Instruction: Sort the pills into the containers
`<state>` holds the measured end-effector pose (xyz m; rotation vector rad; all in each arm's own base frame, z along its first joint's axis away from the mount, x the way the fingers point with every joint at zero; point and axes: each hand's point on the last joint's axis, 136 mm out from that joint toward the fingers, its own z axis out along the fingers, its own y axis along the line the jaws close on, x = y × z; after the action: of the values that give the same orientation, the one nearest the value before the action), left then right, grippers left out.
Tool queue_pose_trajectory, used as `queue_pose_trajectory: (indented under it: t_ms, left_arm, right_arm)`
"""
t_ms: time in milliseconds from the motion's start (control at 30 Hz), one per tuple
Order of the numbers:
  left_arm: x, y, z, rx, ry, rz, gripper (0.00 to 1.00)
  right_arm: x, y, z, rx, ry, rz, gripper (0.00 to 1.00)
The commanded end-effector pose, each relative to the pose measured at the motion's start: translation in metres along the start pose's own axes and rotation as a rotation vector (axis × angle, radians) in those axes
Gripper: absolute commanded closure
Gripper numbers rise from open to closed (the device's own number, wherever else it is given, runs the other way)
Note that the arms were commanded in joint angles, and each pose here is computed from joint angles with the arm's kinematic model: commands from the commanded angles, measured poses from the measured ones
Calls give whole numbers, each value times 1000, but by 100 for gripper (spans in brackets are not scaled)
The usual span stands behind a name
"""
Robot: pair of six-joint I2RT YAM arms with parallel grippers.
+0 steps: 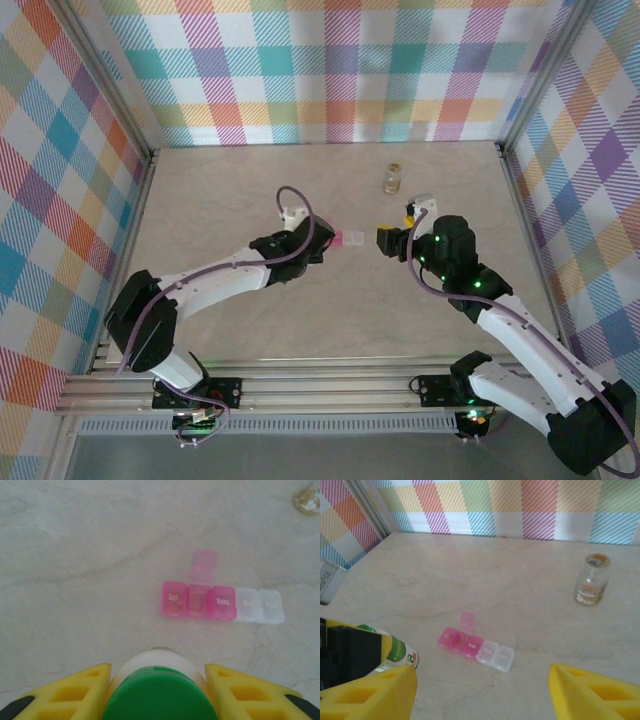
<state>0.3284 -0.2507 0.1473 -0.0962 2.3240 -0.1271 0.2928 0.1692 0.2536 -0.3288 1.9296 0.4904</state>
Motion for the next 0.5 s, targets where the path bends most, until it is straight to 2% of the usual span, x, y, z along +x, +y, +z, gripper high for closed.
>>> queue_pose_trajectory:
  t_ms: [0, 200, 333, 400, 467]
  left_arm:
    - [-5, -20, -2, 11, -40, -68, 57]
    - [21, -48, 17, 72, 31, -47, 57]
    - [23, -57, 23, 69, 18, -33, 56]
    - [25, -59, 26, 64, 21, -25, 51]
    - [24, -59, 26, 62, 20, -21, 40]
  right_arm:
    - [15, -5, -2, 30, 39, 19, 31]
    - [22, -7, 2, 35, 53, 21, 31]
    - [25, -11, 7, 53, 62, 28, 30]
    - [28, -14, 8, 71, 72, 34, 30]
    - [30, -16, 8, 82, 75, 38, 29]
